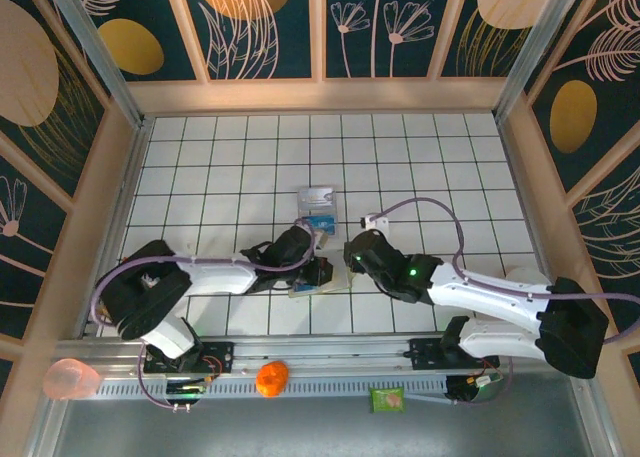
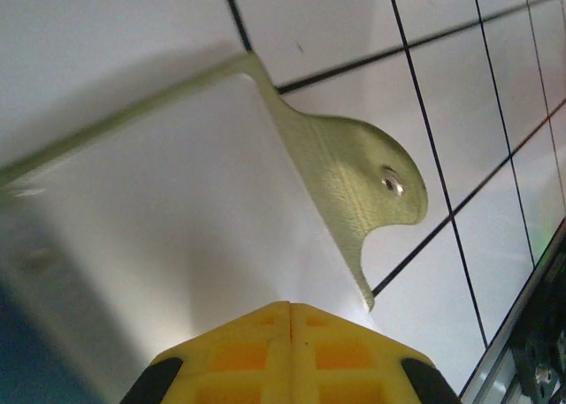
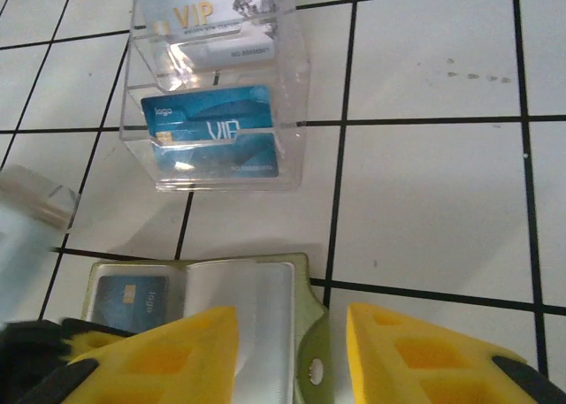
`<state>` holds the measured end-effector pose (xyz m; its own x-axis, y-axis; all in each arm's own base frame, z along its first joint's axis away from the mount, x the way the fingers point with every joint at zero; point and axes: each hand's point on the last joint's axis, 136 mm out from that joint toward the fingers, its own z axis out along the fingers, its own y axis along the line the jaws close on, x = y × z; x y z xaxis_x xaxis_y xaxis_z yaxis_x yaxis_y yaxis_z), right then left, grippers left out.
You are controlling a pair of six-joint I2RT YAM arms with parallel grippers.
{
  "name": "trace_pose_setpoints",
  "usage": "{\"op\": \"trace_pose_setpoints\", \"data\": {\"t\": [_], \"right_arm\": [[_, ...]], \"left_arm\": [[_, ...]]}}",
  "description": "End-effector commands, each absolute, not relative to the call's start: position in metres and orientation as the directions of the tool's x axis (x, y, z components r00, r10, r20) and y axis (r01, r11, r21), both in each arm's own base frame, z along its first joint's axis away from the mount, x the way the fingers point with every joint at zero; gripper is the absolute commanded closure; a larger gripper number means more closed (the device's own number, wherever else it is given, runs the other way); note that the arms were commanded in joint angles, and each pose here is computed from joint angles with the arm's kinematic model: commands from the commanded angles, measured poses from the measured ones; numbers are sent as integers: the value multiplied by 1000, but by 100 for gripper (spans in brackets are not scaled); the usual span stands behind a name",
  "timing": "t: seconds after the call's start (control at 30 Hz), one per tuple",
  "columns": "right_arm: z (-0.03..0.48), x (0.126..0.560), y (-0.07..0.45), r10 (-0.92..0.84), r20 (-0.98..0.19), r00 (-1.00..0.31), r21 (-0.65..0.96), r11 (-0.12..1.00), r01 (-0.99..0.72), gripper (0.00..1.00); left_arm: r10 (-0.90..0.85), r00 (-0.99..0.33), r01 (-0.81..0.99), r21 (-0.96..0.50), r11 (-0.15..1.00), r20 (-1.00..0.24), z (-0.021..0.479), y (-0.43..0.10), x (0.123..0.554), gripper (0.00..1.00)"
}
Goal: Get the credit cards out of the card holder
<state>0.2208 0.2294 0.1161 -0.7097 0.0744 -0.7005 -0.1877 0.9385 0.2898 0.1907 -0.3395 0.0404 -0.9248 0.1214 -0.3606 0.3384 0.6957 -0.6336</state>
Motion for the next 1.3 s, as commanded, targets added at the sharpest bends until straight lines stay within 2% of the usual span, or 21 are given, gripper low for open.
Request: {"op": "trace_pose_setpoints", "data": {"t": [0.0,0.13,0.3,0.5,0.6,0.73,0.9,1.1,1.27], "right_arm": [[110,218,218,92,-689,-719,293,943,-161,65],[106,215,221,90,-677,-731,315,932,-177,67],[106,208,245,37,-652,-757,369,888,-274,68],[116,186,297,-88,-620,-779,485,737,-470,79],[109,178,317,-153,-582,-799,521,684,-511,84],[93,174,329,-200,-548,-812,531,667,-522,87],[58,179,322,-207,-466,-860,487,752,-445,93],[24,182,289,-149,-407,-901,387,865,-318,93],[29,183,291,-148,-423,-894,383,865,-325,92]], "left_arm": [[208,-925,371,-632,680,-319,28,-352,178,100],[214,-924,372,-608,702,-318,24,-350,181,99],[123,-902,367,-586,722,-413,53,-338,197,90],[-72,-879,268,-614,742,-471,78,-292,214,84],[-107,-880,221,-599,770,-463,67,-266,214,84],[-93,-889,218,-591,777,-449,59,-260,208,80],[-85,-893,215,-583,784,-443,51,-257,205,76],[-56,-898,218,-552,805,-436,37,-256,206,75],[-41,-897,220,-525,822,-440,29,-255,208,81]]}}
